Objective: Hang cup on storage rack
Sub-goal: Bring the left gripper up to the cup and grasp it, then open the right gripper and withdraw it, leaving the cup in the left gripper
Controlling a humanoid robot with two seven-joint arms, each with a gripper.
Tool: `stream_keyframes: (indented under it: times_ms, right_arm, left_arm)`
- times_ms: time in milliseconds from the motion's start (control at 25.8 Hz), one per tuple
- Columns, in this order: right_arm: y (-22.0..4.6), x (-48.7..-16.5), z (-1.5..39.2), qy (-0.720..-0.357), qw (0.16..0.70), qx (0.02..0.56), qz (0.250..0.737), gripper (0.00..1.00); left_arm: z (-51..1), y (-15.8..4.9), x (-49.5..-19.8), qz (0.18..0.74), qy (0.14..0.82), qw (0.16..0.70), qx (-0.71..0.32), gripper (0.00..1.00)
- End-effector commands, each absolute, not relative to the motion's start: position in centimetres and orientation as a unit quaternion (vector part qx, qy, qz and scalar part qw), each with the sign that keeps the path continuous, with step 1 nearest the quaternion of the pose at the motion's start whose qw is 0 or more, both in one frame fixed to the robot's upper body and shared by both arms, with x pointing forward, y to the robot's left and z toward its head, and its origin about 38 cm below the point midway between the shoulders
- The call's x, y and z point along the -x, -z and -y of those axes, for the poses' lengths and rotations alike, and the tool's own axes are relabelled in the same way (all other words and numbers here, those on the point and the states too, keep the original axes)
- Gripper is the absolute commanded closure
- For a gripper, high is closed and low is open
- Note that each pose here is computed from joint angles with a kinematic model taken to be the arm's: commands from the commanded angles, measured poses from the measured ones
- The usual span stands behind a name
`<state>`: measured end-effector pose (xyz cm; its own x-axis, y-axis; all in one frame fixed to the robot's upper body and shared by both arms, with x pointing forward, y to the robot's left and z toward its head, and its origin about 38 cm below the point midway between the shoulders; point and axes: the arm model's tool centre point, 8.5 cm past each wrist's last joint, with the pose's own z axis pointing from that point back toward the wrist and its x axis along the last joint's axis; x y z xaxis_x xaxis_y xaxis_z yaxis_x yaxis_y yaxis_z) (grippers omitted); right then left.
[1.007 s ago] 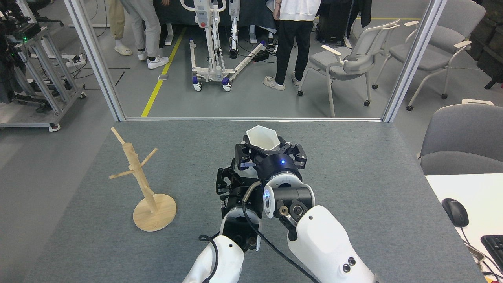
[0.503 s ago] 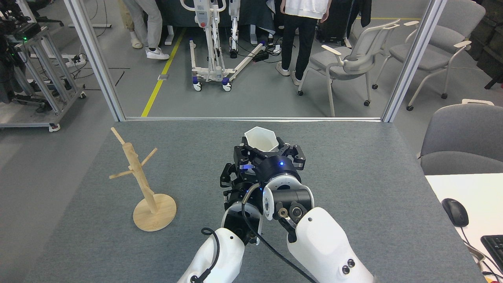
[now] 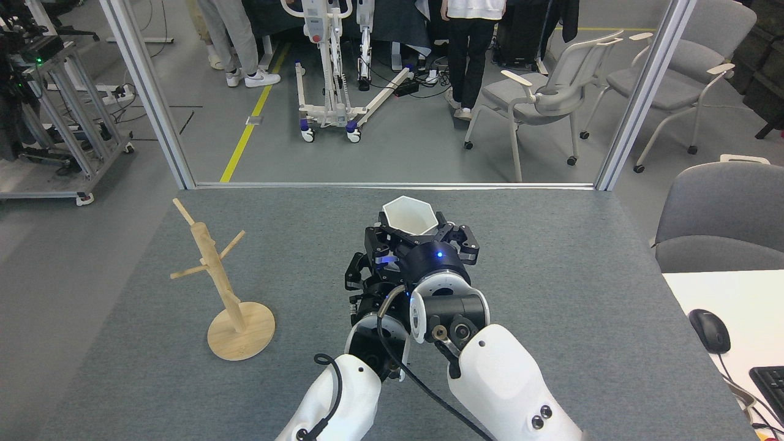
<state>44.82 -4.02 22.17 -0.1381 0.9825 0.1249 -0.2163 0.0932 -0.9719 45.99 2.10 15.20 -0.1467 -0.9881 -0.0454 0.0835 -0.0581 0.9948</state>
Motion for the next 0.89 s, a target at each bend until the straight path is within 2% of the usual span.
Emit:
stream_keyframes:
  times_ms: [0,271,465,581,852]
  right_arm:
    - [-22.2,-44.7,4.0,-0.555,0.532,0.386,0.51,0.01]
    - [-22.2,-44.5,4.1,-0.554,0.53,0.389,0.511,0.01]
    - [-24.0,-44.1,4.0,-0.539,0.508,0.419,0.526,0.01]
    - [-25.0,-43.7,3.0,-0.53,0.494,0.42,0.547,0.01]
    - [-29.0,-42.6,1.6,-0.47,0.412,0.471,0.623,0.02]
  left_arm:
    - [-1.9,-15.4,-45.9,0.506,0.572,0.461,-0.451,0.83]
    - [-1.4,-15.9,-45.8,0.522,0.572,0.443,-0.451,0.83]
    - [-0.8,-16.8,-45.3,0.55,0.57,0.409,-0.453,0.83]
    - [-0.8,-17.5,-45.1,0.559,0.567,0.399,-0.455,0.83]
    - [-0.9,-17.6,-44.3,0.561,0.563,0.391,-0.463,0.83]
